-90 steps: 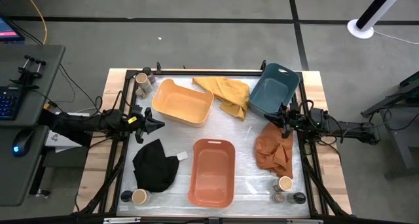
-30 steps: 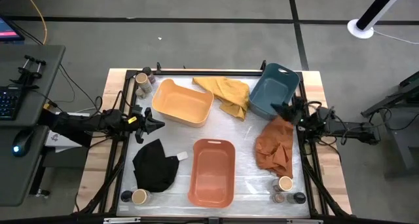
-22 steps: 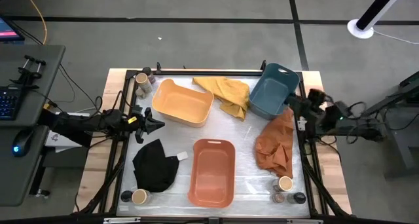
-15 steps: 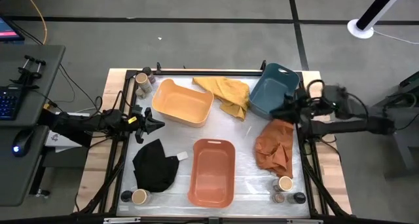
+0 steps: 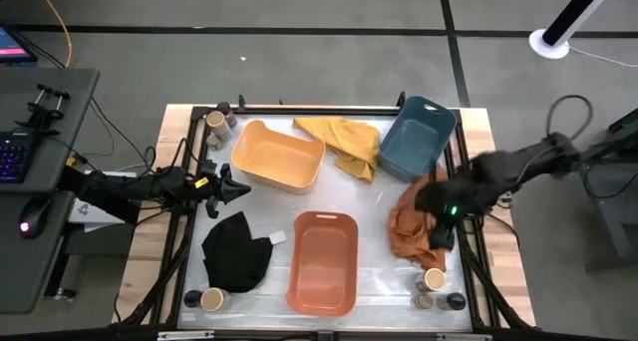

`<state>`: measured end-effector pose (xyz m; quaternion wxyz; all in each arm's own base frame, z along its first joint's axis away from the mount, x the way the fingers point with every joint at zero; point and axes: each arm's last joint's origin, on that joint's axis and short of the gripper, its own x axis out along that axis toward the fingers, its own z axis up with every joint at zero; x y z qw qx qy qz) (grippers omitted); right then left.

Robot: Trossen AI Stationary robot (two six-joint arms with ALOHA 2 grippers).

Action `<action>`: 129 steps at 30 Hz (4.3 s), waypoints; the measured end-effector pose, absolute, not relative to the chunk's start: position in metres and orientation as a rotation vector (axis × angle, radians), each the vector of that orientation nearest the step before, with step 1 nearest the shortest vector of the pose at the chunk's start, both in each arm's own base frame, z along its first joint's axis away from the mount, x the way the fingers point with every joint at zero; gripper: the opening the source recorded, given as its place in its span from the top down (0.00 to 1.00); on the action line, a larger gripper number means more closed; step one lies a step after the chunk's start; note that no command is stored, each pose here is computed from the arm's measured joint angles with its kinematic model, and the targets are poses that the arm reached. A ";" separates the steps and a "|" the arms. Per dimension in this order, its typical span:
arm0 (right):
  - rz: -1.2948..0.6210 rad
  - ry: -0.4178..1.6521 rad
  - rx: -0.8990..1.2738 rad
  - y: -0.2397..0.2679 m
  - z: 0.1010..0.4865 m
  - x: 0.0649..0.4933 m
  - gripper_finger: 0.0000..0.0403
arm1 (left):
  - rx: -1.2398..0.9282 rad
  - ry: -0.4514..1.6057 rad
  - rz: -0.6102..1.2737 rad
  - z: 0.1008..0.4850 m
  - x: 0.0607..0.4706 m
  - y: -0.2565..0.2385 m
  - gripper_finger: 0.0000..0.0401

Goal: Sort spices by type
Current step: Put the bottom right gold seasoning bottle into the blue bin

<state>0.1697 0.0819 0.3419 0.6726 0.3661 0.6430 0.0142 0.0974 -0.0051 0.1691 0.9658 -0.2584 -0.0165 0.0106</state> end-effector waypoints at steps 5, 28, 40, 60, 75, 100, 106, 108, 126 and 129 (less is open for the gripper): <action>-0.164 1.682 0.879 0.131 0.315 0.179 0.35 | -0.523 -0.033 0.022 0.169 0.097 -0.005 1.00; -0.327 1.888 0.816 0.186 0.266 0.193 0.35 | -0.523 -0.034 0.021 0.169 0.097 -0.005 1.00; -0.331 1.819 0.730 0.183 0.265 0.194 0.21 | -0.523 -0.033 0.022 0.169 0.097 -0.005 1.00; -0.386 1.706 0.692 0.196 0.264 0.185 0.15 | -0.523 -0.034 0.022 0.169 0.097 -0.005 1.00; -0.431 1.789 0.648 0.206 0.242 0.193 0.18 | -0.523 -0.033 0.022 0.169 0.097 -0.005 1.00; -0.417 1.813 0.569 0.212 0.265 0.210 0.33 | -0.523 -0.033 0.022 0.169 0.097 -0.005 1.00; -0.388 1.649 0.610 0.188 0.328 0.235 0.33 | -0.523 -0.033 0.022 0.169 0.097 -0.005 1.00; -0.431 1.525 0.625 0.170 0.350 0.247 0.33 | -0.523 -0.033 0.022 0.169 0.097 -0.005 1.00; -1.173 1.132 0.624 -0.118 0.364 0.272 0.33 | -0.523 -0.033 0.022 0.169 0.097 -0.005 1.00; -1.235 1.212 0.698 -0.162 0.350 0.248 0.33 | -0.523 -0.033 0.022 0.169 0.097 -0.005 1.00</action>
